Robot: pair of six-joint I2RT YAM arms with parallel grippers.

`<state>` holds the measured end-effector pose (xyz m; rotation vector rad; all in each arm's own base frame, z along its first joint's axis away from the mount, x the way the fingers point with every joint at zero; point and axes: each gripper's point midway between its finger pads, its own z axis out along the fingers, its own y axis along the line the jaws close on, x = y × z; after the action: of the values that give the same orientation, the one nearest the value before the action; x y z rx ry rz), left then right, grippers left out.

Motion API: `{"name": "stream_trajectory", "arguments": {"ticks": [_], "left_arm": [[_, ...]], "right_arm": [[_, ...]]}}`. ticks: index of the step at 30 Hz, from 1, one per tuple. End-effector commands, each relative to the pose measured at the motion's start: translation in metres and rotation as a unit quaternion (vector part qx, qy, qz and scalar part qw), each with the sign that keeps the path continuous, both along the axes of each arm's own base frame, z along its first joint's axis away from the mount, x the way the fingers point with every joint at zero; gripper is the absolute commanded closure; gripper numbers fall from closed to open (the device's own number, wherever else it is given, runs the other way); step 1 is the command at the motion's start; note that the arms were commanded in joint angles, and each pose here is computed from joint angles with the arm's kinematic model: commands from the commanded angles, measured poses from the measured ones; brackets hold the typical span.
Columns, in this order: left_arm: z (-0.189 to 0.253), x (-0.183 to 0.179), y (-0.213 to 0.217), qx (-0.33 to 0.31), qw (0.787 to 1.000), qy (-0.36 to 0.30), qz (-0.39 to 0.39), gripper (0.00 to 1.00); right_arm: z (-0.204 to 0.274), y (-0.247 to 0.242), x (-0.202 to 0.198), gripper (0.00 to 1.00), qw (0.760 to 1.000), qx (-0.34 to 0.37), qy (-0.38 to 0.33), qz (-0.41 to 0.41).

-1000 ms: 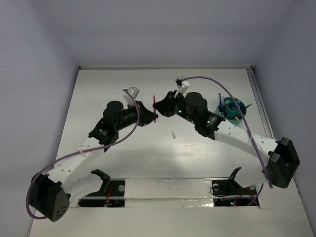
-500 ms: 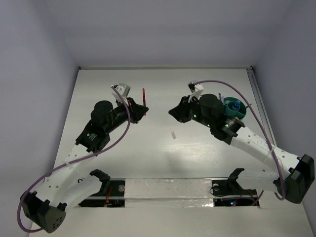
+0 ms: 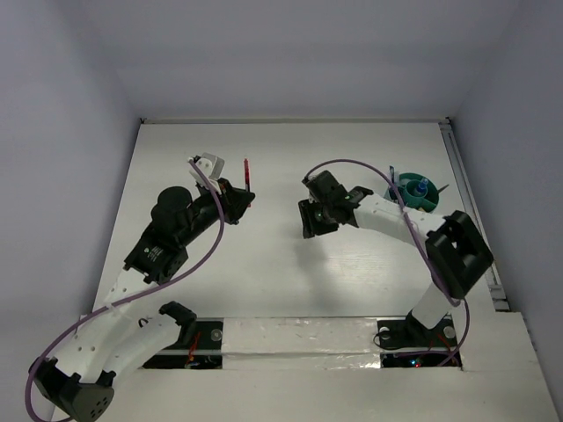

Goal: Sort the stationery into containers
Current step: Close the pen cap on the pen.

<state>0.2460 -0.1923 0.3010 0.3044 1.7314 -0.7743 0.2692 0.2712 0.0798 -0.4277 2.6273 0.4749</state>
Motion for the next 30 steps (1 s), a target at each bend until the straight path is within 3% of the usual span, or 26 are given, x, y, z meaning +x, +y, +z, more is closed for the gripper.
{"name": "stream_trajectory", "arguments": {"ticks": [1, 9, 16, 22, 25, 30], "left_arm": [[0.009, 0.001, 0.003, -0.001, 1.000, -0.019, 0.004, 1.00], [0.005, 0.001, 0.000, 0.001, 1.000, -0.011, -0.007, 1.00], [0.005, 0.002, 0.001, 0.001, 1.000, -0.011, -0.007, 1.00], [0.002, 0.004, 0.001, 0.005, 1.000, -0.007, -0.006, 1.00], [0.000, 0.006, 0.003, 0.006, 1.000, -0.005, -0.002, 1.00], [-0.005, 0.008, 0.001, 0.010, 1.000, 0.003, -0.002, 1.00]], "right_arm": [[0.001, 0.004, 0.011, 0.51, 1.000, -0.022, 0.004, 0.010], [-0.028, 0.004, 0.020, 0.50, 0.997, -0.065, 0.032, 0.005], [-0.049, 0.000, 0.022, 0.58, 0.994, -0.095, 0.047, 0.001], [-0.056, 0.000, 0.027, 0.86, 0.993, -0.113, 0.039, 0.001], [-0.051, 0.008, 0.031, 0.94, 0.995, -0.092, 0.031, -0.003], [-0.039, 0.024, 0.034, 0.98, 0.999, -0.034, 0.039, 0.009]]}}
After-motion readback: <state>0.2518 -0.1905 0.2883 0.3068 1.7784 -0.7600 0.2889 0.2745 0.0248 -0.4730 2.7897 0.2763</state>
